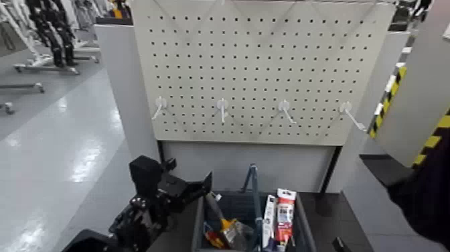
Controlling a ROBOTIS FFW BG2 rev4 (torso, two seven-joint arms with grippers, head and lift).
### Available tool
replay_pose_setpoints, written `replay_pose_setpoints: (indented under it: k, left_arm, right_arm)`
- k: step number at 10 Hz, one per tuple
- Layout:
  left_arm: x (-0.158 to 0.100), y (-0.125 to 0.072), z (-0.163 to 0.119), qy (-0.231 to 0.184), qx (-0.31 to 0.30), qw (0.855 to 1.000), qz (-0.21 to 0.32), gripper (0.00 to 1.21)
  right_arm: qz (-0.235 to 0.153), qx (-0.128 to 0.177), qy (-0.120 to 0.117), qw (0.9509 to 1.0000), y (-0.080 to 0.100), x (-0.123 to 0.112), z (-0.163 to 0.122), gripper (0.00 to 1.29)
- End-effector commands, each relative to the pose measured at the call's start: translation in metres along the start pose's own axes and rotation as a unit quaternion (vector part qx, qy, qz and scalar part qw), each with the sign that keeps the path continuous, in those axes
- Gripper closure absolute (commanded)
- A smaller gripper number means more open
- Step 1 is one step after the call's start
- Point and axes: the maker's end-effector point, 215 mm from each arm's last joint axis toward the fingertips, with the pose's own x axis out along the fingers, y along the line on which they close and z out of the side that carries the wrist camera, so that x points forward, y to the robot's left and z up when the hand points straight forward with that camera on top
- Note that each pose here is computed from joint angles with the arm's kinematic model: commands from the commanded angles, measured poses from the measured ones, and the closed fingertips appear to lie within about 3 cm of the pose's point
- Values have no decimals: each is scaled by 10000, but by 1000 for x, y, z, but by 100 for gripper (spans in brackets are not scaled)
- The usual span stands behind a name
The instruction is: Put the yellow paint brush into the crate.
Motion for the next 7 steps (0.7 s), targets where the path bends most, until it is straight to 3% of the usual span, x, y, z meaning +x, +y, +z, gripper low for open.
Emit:
replay_pose_setpoints:
  k: [1,4,7]
  left_arm:
    - [-29,9,-14,-29,315,9989,352,9]
    - [-61,20,-43,69,314,9961,819,9]
    - [-81,16,-61,151,333,9939,1037,9]
  right_arm:
    - [-23,11,-16,10000,-2,-1,1,13]
    - [-5,8,-15,10000,-2,-1,0,13]
    - [-5,7,-7,10000,-2,-1,0,12]
